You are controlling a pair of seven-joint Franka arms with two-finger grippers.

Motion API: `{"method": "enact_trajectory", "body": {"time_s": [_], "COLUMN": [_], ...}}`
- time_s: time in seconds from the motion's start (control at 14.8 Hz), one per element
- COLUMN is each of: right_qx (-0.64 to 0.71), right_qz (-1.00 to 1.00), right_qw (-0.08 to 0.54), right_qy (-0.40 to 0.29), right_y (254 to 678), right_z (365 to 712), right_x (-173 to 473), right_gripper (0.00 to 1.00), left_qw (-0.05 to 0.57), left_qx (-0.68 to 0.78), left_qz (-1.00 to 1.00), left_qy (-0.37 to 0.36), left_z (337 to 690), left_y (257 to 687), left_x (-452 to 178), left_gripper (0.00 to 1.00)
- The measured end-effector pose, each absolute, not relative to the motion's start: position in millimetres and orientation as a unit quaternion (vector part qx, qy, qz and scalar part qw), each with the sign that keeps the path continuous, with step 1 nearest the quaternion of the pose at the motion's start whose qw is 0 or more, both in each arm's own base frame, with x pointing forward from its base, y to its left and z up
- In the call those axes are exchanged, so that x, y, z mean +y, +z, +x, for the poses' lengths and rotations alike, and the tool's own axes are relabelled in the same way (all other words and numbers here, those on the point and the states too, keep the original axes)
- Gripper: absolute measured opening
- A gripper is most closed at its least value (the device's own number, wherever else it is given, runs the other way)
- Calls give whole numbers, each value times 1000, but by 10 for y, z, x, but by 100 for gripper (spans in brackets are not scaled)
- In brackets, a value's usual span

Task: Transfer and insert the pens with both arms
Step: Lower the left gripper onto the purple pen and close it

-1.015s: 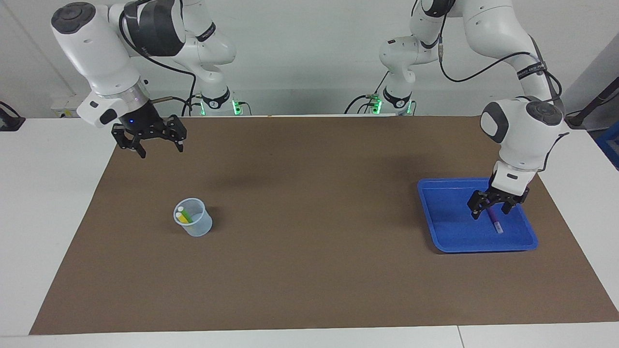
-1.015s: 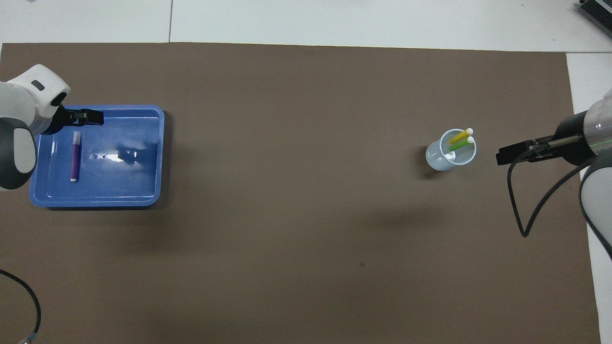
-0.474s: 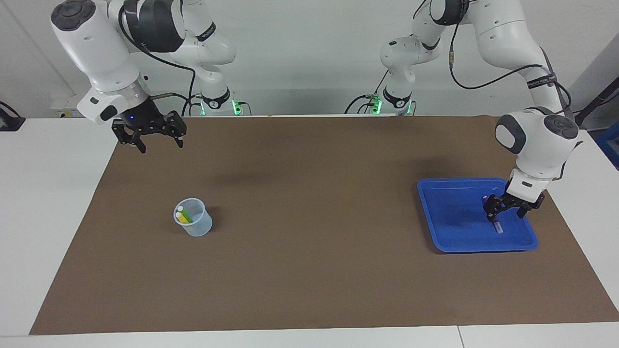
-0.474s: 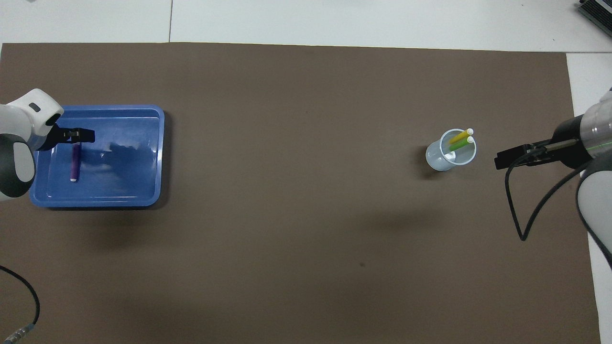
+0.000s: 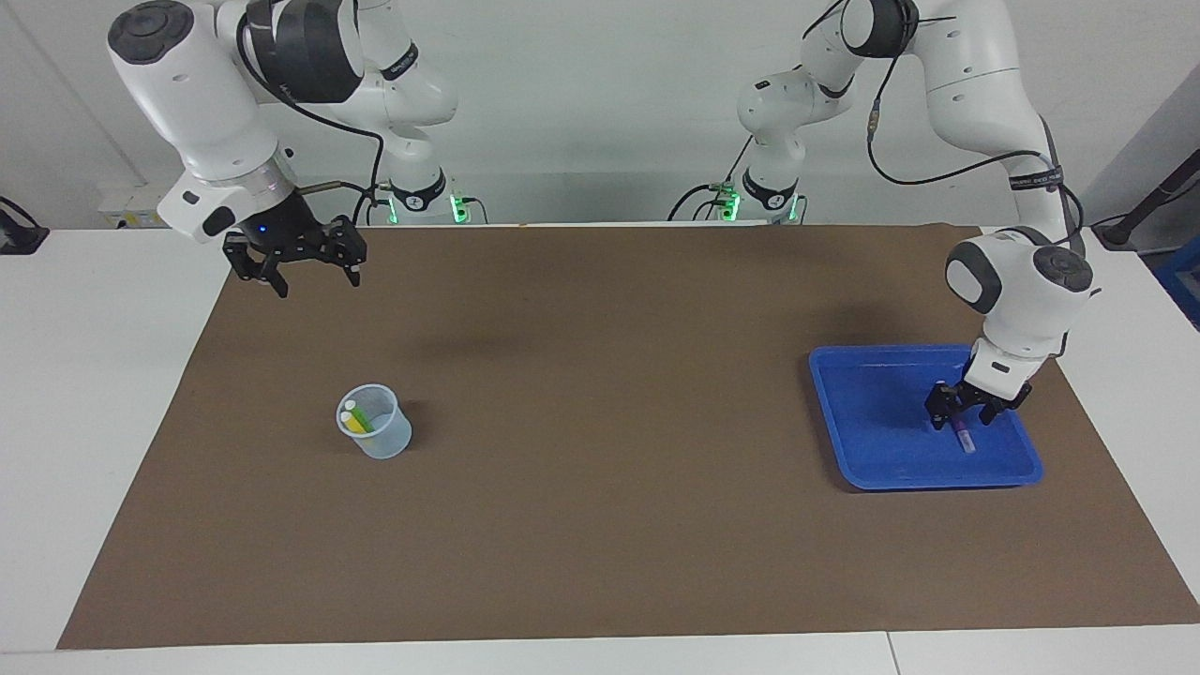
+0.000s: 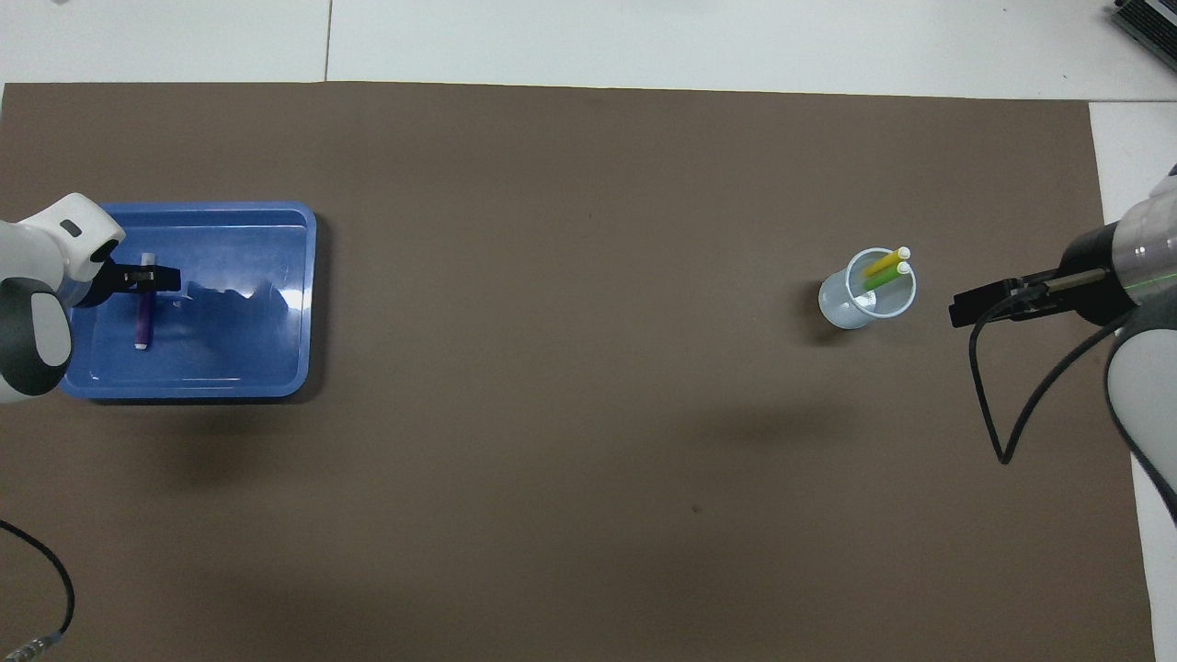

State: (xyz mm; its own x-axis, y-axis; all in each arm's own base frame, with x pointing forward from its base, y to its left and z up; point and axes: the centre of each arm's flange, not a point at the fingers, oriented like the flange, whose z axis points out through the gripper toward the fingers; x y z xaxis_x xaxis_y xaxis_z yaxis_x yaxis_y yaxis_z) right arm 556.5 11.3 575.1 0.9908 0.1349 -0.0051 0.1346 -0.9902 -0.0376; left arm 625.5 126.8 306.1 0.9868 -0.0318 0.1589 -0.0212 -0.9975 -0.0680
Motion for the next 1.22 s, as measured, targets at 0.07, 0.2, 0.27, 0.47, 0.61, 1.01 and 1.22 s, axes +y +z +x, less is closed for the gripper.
{"method": "enact_trajectory", "body": {"time_s": [0.07,0.2,0.27,0.47,0.61,1.01,1.22], "right_qx": [-68,-68,-68,-68,-67,-66,-65], "right_qz": [-998,-998,-998,-998,-998,-998,-998], "right_qw": [19,19,19,19,19,19,19], "right_qy": [4,4,4,5,6,7,6], "right_y": [5750,5749,5748,5739,5734,5734,5739], "right_z": [5565,5565,5565,5562,5561,5557,5554], "right_x": [115,115,115,115,115,118,121], "right_gripper": [100,100,100,100,100,100,100], "left_qw": [33,33,33,32,32,31,31], "left_qx": [14,14,14,16,17,20,20], "left_qz": [-996,-996,-997,-997,-996,-996,-996], "left_qy": [-79,-77,-75,-75,-78,-80,-78], "left_z": [6248,6228,6217,6192,6197,6205,6217], "left_y": [3054,3030,3014,2969,2975,2994,3011], "left_x": [1282,1308,1313,1305,1280,1247,1249], "left_gripper": [85,77,77,65,48,17,17]}}
